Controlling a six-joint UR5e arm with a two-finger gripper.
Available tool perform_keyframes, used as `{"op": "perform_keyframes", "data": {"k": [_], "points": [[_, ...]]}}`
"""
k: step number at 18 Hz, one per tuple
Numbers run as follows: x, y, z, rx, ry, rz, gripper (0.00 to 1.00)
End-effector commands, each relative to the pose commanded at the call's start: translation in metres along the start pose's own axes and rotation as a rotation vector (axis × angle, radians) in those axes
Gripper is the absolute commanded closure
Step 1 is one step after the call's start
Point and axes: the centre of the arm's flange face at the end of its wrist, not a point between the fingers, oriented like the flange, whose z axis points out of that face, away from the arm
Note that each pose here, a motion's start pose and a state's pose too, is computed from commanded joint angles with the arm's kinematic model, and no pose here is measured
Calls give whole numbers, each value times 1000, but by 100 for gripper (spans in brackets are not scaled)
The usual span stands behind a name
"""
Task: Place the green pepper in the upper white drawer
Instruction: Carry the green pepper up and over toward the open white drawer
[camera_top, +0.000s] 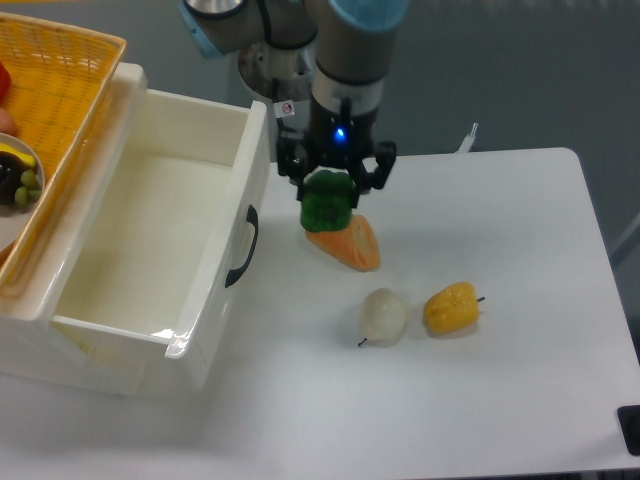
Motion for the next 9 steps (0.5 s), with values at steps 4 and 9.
{"op": "perform_keyframes", "data": {"k": [4,9], "points": [[16,3,-21,70,54,-58,70],[26,8,-34,96,64,-90,70]]}}
